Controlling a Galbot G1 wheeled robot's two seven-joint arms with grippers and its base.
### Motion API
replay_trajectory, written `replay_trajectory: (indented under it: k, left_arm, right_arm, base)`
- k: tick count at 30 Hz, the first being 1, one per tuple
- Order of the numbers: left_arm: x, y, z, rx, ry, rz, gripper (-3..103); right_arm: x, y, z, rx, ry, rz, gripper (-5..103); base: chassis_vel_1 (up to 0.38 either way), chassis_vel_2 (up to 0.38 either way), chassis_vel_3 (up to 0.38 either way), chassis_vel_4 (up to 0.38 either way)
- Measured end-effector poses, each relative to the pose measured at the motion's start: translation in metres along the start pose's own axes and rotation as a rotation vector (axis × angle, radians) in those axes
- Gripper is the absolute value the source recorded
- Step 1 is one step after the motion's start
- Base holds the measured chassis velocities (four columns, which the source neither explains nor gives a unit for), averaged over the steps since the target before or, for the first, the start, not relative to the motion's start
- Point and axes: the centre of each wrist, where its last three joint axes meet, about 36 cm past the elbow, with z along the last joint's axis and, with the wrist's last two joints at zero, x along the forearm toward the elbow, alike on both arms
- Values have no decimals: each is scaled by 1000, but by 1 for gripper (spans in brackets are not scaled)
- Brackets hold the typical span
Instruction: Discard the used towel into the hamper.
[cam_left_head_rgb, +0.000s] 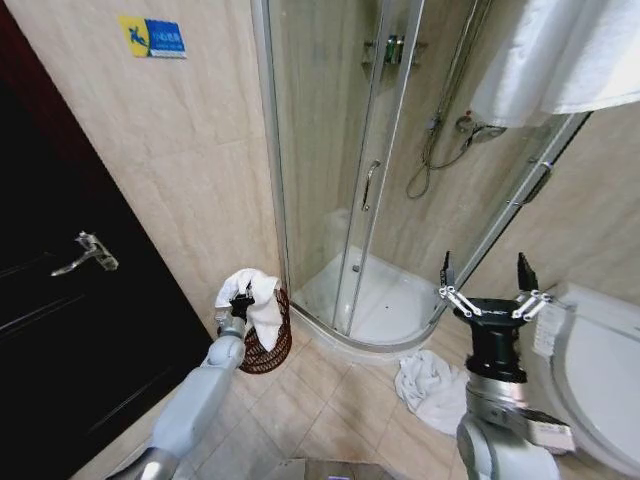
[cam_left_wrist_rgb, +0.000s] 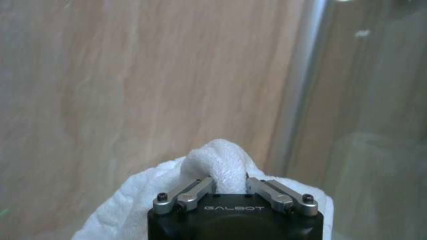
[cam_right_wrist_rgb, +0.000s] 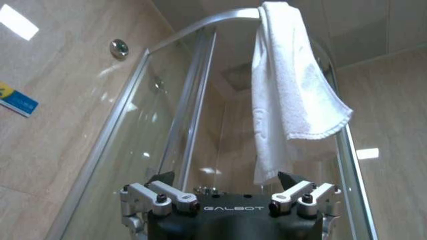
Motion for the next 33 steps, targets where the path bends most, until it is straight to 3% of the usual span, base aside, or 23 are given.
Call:
replay_trajectory:
  k: [6, 17, 19, 24, 33]
  left_arm:
    - [-23, 7, 16, -70, 61, -46, 7]
    - [-45, -4, 47, -204, 136, -1, 7]
    - [-50, -2, 64, -275, 136, 31, 7]
    - [-56, 10, 76, -340, 162, 87, 7]
    - [-65, 34, 73, -406, 264, 193, 7]
  right_arm:
    - [-9, 3, 5, 1, -37, -19, 100]
    - [-19, 3, 10, 21, -90, -28, 100]
    - [-21, 5, 12, 28, -105, -41, 100]
    - [-20, 6, 13, 30, -106, -51, 100]
    - [-15, 6, 15, 35, -90, -58, 100]
  base:
    - [0, 0, 0, 0]
    - [0, 0, 0, 0]
    - [0, 0, 0, 0]
    - [0, 0, 0, 0]
    - [0, 0, 0, 0]
